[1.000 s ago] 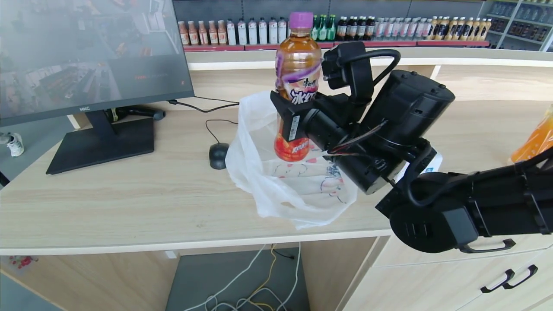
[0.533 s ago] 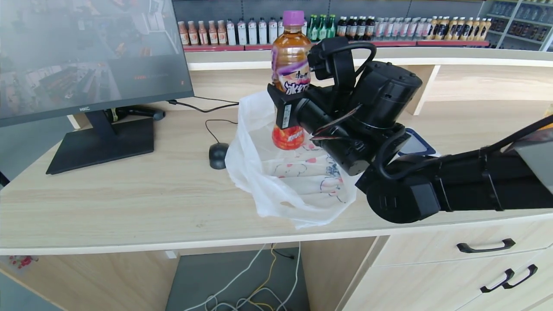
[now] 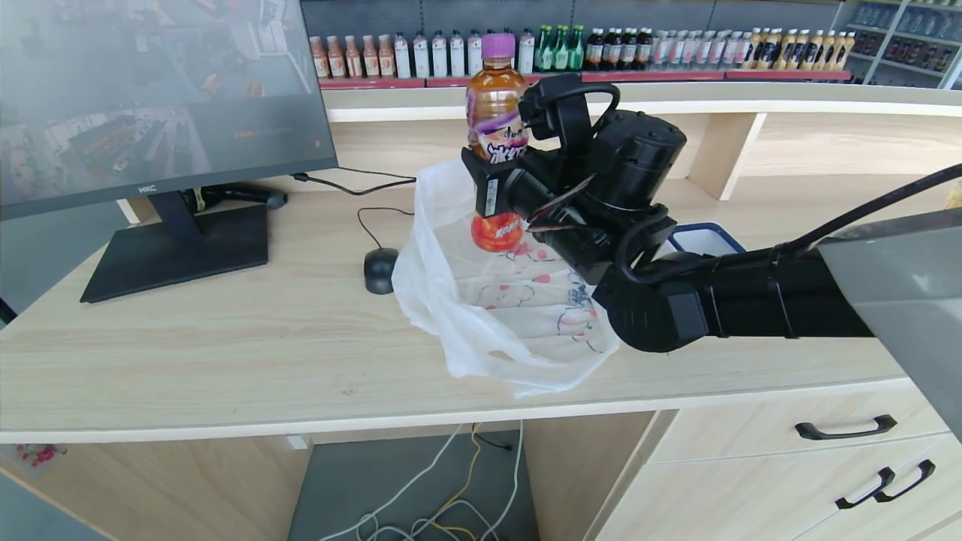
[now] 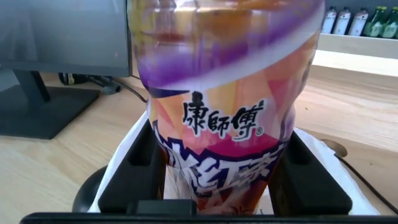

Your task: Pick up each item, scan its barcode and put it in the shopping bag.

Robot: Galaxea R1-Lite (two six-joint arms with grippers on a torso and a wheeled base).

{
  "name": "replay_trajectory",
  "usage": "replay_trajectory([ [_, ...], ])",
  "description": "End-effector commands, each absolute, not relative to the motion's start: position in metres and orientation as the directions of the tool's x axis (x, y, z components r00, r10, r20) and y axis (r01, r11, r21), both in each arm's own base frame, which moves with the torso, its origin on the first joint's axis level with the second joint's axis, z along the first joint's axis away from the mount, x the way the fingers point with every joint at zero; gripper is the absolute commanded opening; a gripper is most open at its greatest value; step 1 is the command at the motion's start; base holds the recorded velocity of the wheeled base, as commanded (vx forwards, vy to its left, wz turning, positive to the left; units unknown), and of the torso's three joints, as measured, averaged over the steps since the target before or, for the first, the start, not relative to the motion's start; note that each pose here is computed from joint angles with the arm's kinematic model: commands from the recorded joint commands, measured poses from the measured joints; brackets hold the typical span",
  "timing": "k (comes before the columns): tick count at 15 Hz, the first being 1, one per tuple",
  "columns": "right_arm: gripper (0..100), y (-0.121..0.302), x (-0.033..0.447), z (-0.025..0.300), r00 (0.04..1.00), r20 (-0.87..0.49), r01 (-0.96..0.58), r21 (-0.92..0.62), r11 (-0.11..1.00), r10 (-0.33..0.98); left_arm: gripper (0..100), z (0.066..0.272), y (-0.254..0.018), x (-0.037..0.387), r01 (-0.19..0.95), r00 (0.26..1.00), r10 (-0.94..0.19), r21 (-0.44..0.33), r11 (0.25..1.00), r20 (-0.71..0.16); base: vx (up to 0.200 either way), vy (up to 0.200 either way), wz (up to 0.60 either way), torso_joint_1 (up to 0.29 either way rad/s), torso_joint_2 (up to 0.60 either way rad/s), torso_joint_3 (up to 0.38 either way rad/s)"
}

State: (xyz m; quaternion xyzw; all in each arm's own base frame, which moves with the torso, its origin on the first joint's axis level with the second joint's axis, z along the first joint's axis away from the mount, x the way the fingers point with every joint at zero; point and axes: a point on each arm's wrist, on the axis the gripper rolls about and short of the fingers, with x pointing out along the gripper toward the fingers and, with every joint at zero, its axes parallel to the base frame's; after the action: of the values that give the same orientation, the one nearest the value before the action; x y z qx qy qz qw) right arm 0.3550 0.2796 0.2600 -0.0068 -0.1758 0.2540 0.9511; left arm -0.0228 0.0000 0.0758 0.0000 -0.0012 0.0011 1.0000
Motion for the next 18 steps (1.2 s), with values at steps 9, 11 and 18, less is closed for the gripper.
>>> replay_trajectory([
  [9, 0, 0.281, 0.401, 0.232, 0.83, 0.335, -0.439, -0.099, 0.893, 0.446, 100, 0.076, 0.0, -0.023, -0.003, 1.0, 0.003, 0.0, 1.0, 0.003, 0.0, 0.0, 0.0, 0.0, 0.0, 0.0],
  [11, 0, 0.281, 0.405, 0.225, 0.836, 0.322, -0.44, -0.093, 0.893, 0.445, 100, 0.076, 0.0, -0.023, -0.003, 1.0, 0.003, 0.0, 1.0, 0.003, 0.0, 0.0, 0.0, 0.0, 0.0, 0.0],
  [18, 0, 0.284, 0.412, 0.208, 0.845, 0.291, -0.44, -0.095, 0.893, 0.448, 100, 0.076, 0.0, -0.023, -0.003, 1.0, 0.003, 0.0, 1.0, 0.003, 0.0, 0.0, 0.0, 0.0, 0.0, 0.0],
])
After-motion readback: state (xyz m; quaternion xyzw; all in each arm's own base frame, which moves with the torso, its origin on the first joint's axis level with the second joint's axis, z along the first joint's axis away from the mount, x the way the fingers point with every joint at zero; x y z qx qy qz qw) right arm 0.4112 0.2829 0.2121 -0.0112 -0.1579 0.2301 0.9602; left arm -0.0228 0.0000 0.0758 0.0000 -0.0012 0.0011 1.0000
